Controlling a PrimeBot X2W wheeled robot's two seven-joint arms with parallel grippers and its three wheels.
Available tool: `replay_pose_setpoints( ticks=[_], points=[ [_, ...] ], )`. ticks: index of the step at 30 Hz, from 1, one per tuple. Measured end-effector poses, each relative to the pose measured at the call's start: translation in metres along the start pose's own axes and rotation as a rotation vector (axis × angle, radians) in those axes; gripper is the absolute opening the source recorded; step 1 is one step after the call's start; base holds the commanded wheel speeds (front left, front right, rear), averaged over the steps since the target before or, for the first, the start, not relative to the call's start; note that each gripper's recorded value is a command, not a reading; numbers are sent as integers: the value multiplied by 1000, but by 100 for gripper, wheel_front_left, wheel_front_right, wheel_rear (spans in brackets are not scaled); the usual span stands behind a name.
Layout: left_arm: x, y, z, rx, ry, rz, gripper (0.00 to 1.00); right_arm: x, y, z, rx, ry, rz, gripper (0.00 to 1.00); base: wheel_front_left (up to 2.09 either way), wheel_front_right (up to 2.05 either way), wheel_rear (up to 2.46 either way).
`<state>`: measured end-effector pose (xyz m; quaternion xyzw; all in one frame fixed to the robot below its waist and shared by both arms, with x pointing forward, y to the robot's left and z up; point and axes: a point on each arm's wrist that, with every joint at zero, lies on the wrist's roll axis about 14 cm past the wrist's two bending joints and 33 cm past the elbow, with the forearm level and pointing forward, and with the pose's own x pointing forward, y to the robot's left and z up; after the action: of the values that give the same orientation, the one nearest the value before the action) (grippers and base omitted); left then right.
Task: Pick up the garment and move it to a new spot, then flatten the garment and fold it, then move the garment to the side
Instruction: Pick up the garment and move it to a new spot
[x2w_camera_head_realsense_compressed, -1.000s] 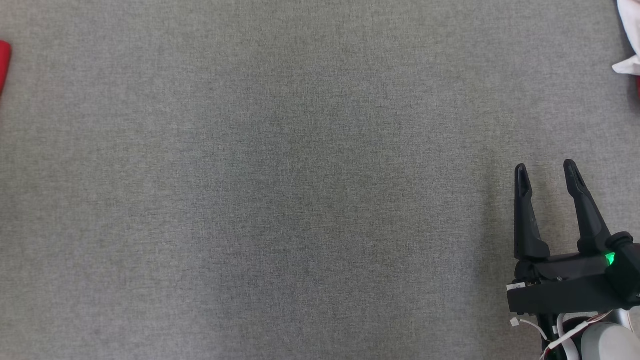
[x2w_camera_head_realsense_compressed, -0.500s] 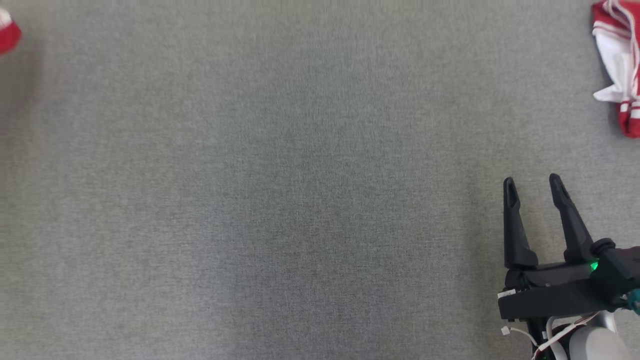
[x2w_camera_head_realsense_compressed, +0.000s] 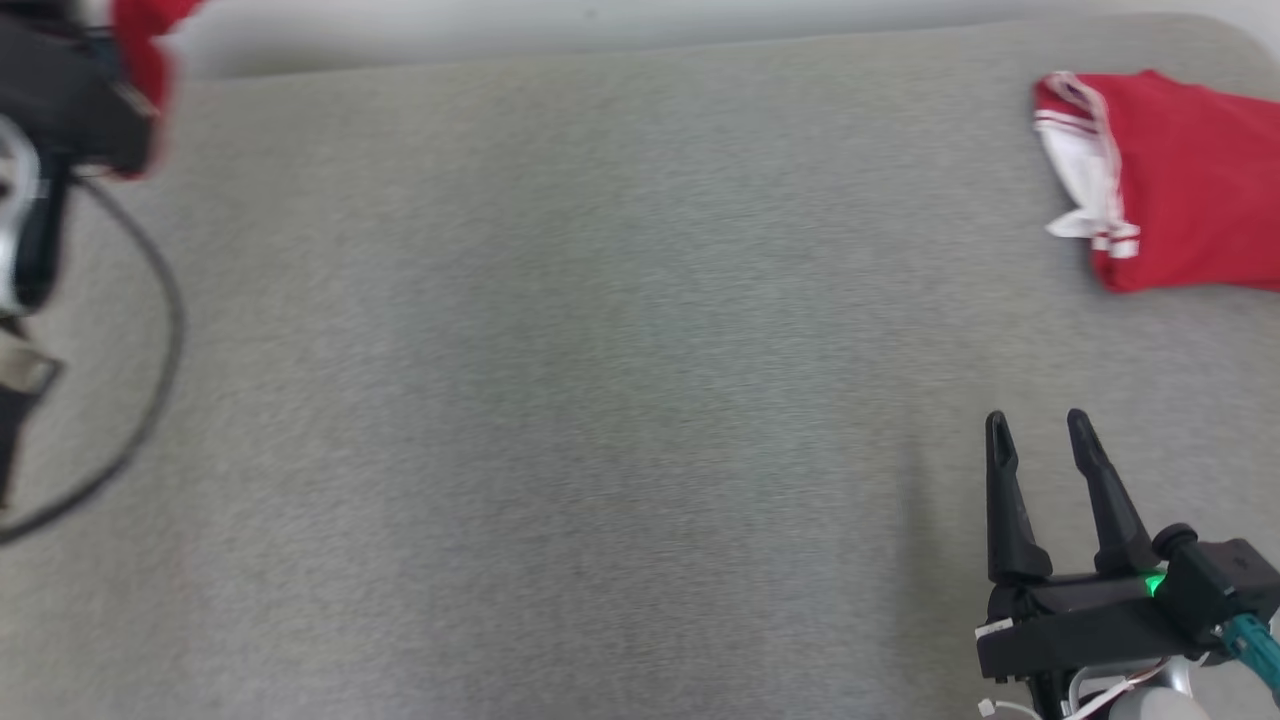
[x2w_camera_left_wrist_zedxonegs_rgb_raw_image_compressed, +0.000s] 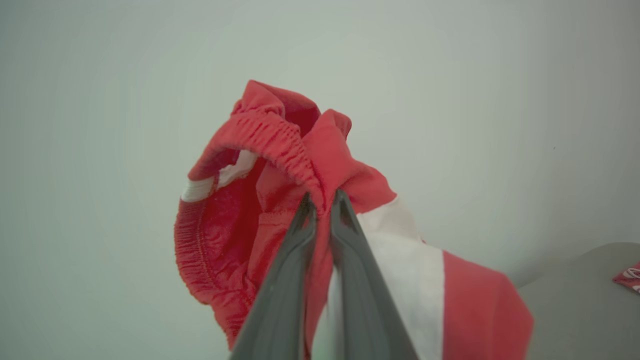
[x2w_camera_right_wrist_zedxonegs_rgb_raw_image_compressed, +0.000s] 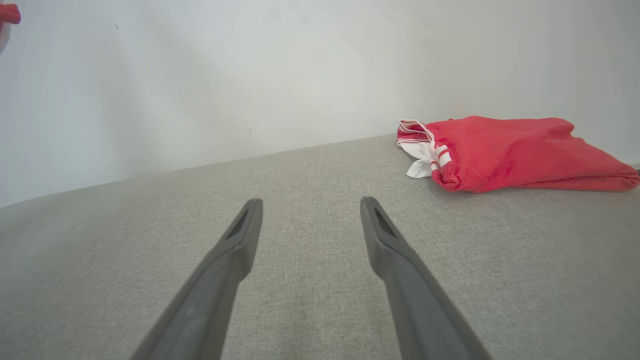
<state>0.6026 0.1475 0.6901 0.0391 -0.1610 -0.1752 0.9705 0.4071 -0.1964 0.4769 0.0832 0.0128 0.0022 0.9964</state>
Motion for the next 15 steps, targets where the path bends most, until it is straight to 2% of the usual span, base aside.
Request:
replay_pose_setpoints(
  ticks=[8,15],
  points=[
    [11,-128,-1,-135,-10,-243,0,-28,-27,5,20,-25,-93,100,0,0,0],
    [-2,-201,-23,-236,45,-372,0,-47,-48,9,20,-37,-166,100,0,0,0]
  ],
)
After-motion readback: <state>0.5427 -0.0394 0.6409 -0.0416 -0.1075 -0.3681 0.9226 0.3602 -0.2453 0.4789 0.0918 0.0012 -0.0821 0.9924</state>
